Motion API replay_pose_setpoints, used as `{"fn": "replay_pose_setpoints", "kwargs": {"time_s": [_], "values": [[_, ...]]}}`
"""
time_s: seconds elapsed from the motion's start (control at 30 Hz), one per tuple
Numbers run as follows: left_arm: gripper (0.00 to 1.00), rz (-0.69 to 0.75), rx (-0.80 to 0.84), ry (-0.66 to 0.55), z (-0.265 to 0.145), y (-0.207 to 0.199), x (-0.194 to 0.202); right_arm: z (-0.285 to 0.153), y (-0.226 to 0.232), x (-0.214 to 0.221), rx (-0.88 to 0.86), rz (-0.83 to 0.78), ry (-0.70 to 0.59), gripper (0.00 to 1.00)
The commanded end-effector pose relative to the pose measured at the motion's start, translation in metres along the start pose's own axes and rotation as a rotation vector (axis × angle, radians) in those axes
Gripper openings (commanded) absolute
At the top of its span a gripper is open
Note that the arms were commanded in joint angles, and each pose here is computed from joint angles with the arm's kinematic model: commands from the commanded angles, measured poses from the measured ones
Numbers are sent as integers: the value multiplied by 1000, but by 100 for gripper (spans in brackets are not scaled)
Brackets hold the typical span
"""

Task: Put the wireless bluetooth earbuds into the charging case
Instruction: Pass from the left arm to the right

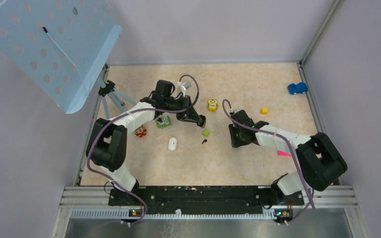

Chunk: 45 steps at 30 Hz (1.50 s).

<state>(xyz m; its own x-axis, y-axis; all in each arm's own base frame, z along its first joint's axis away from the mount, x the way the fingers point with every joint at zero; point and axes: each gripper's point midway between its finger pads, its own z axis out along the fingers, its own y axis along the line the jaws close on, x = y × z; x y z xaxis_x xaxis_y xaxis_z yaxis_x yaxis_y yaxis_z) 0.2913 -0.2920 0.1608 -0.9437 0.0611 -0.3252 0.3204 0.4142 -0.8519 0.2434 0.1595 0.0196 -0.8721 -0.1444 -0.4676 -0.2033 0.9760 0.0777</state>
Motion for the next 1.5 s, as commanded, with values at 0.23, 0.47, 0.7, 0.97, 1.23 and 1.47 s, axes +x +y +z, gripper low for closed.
{"fn": "replay_pose_setpoints", "kwargs": {"time_s": [0.23, 0.47, 0.7, 0.97, 1.23, 1.47], "values": [[0, 42, 49, -14, 0, -8, -6, -13, 9, -9, 5, -82, -19, 29], [0, 38, 47, -20, 1, -8, -8, -15, 9, -11, 16, -89, -21, 34], [0, 32, 49, -23, 0, -8, -9, -18, 17, -18, -20, -67, -39, 38], [0, 35, 83, -19, -1, -18, -10, -86, 61, -108, -240, 43, -311, 61], [0, 24, 133, -32, -4, -30, -12, -141, 93, -162, -800, 316, -484, 68], [0, 18, 204, -37, -6, -44, -14, -148, 111, -155, -1011, 359, -459, 72]]}}
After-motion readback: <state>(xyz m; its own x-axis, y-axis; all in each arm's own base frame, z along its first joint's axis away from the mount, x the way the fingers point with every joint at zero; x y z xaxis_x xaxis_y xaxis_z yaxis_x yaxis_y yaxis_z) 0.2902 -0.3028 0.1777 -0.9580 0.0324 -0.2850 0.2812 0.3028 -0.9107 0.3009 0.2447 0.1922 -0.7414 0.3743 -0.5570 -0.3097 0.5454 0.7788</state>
